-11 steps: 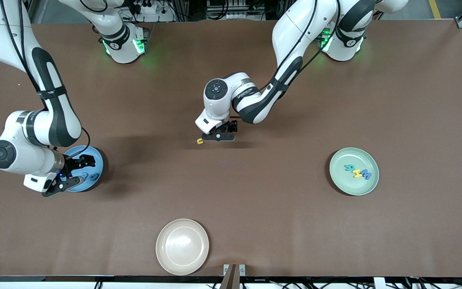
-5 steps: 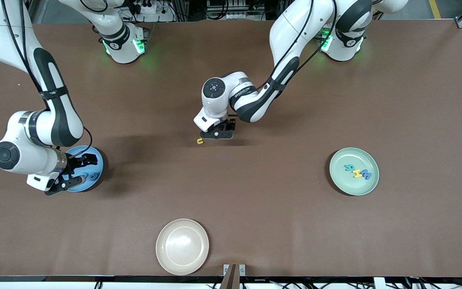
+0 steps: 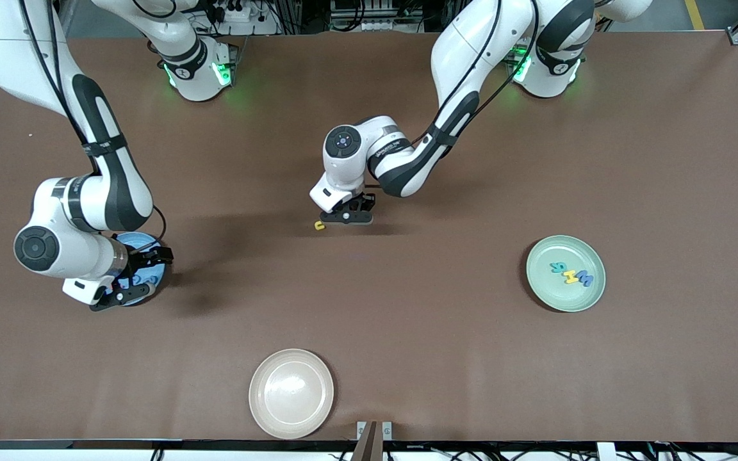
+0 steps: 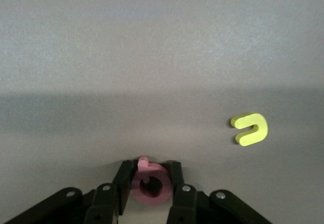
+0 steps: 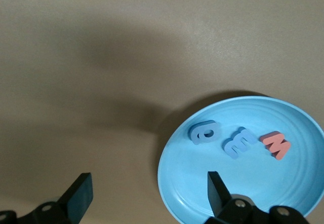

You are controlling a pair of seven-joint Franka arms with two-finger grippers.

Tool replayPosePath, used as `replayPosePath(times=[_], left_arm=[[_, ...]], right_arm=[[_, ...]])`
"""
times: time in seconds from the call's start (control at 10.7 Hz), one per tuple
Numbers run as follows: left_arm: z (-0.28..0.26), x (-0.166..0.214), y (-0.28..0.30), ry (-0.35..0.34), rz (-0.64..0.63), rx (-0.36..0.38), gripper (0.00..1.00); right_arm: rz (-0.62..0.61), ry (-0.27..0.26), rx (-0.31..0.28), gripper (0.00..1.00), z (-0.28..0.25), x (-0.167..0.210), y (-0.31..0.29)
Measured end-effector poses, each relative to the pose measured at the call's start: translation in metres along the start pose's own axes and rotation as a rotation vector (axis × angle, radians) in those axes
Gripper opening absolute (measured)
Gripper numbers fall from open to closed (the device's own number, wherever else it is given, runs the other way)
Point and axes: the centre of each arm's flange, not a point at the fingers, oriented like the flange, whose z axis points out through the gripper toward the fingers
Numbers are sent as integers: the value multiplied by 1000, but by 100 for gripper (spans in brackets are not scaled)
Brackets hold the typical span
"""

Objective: Sort upper and lower case letters into plates
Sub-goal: 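Grasp the pink letter with the left gripper while the right gripper returns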

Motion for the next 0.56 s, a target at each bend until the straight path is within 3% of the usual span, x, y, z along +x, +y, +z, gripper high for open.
replayPosePath(times=[0.28, 0.56], left_arm=[[-14, 32, -15, 38, -64, -17, 37], [-106, 126, -85, 127, -209, -54, 37]], right_arm=[[43, -7, 5, 100, 0, 11, -45], [-4, -6, 12, 100, -1, 23, -116]])
